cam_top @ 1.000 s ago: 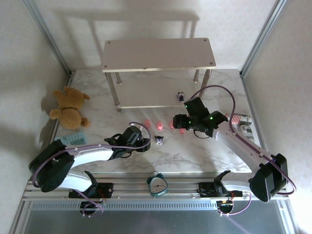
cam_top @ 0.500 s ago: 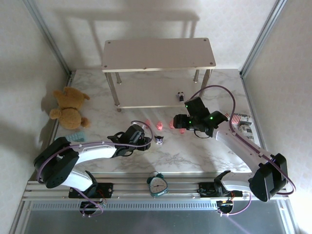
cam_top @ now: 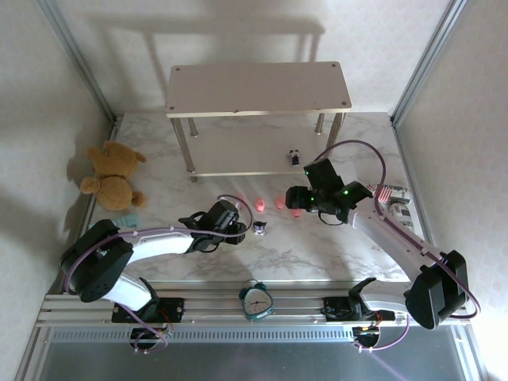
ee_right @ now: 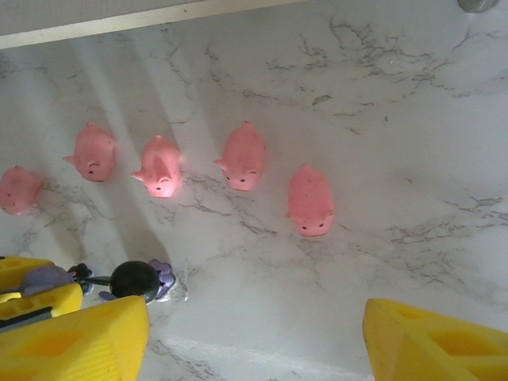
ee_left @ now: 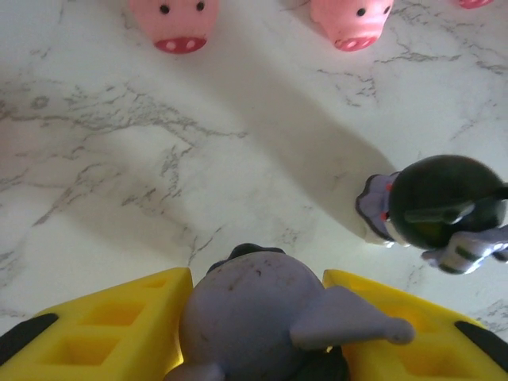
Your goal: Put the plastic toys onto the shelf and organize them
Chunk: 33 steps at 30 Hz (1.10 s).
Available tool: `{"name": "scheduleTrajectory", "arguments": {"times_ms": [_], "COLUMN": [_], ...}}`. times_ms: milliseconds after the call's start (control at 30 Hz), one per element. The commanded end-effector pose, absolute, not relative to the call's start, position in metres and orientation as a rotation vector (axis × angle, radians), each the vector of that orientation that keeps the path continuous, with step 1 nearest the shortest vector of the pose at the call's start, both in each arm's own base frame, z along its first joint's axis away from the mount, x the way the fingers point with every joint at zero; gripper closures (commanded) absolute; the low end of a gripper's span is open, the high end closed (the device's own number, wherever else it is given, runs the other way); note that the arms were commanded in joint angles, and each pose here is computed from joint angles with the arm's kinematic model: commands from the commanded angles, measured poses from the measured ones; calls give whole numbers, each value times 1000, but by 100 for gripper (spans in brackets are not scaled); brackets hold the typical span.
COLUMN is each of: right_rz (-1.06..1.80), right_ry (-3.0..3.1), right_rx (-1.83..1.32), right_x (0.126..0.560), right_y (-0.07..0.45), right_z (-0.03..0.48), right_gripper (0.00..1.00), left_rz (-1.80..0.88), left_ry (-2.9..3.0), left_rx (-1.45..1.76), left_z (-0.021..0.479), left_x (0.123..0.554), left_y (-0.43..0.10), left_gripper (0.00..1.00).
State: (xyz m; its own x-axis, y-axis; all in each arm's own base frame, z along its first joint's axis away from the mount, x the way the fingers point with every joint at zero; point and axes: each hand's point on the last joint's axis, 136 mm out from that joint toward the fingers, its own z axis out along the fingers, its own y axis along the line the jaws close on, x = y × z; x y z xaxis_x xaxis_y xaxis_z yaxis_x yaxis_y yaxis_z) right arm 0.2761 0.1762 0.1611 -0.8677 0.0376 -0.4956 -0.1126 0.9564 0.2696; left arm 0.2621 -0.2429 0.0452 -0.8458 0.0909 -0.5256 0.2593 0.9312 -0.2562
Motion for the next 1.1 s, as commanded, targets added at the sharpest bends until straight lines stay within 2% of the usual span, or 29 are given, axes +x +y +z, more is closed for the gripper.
{"name": "scheduleTrajectory", "arguments": {"times_ms": [0, 333, 567, 800, 1067], "right_rz": [409, 410, 410, 405, 388], "right_ry": [2577, 2575, 2585, 2589, 2603], "right_rx": [-52, -61, -70, -73, -71], "right_x": [274, 277, 284, 294, 308], "right_y": [174, 175, 179, 185, 192], "right_z": [164, 164, 163, 166, 164], "right_gripper": [28, 28, 28, 28, 28], "left_rz": [-354, -312, -304, -318, -364], "left_ry": [2568, 2463, 2401, 2398, 2380], "left_rx": [312, 375, 440, 530, 547], "left_z": [58, 111, 139, 137, 130], "left_x": [267, 315, 372, 420, 454], "left_y": [-242, -238, -235, -251, -260], "left_gripper": [79, 79, 78, 78, 79]}}
